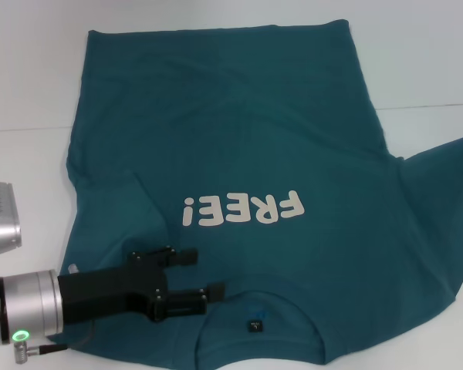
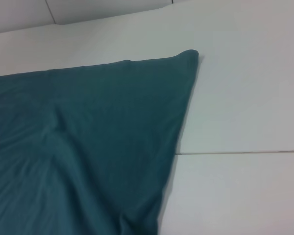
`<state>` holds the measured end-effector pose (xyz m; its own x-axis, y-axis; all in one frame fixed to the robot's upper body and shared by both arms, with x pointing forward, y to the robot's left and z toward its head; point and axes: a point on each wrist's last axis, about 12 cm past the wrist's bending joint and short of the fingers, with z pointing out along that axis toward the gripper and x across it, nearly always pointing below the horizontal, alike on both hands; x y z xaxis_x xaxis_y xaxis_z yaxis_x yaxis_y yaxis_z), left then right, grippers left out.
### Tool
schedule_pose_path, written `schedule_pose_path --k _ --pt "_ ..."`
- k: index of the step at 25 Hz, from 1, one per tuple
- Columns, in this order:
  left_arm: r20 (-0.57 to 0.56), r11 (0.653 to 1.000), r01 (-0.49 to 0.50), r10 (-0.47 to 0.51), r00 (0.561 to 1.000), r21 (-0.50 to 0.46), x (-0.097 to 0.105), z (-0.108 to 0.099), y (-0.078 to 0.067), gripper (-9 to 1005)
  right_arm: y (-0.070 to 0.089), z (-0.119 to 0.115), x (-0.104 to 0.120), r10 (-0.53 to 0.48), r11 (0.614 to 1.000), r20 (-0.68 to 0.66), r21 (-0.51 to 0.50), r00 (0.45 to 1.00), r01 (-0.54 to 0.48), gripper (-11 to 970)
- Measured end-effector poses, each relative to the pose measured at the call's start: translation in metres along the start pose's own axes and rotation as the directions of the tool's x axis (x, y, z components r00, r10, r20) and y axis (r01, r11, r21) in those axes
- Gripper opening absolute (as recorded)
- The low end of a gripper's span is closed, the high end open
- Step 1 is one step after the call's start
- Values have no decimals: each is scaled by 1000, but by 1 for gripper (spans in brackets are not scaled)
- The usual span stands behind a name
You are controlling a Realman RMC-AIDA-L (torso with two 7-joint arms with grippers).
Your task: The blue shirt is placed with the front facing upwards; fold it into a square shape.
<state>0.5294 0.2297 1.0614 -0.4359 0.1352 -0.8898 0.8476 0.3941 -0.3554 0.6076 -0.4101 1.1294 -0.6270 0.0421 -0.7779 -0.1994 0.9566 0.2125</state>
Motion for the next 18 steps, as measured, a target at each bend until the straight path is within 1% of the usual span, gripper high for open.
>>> schedule_pose_path --k 9,14,18 --pt "1 1000 -5 5 1000 -1 -2 1 1 876 10 4 -2 -27 999 -20 -43 999 26 0" --pt "2 1000 -6 6 1000 -1 -3 1 1 876 21 5 -5 -68 993 -43 -100 997 64 -1" --pt "3 1000 -5 5 1000 -1 -3 2 1 876 27 4 -12 -88 989 -39 -121 995 83 -1"
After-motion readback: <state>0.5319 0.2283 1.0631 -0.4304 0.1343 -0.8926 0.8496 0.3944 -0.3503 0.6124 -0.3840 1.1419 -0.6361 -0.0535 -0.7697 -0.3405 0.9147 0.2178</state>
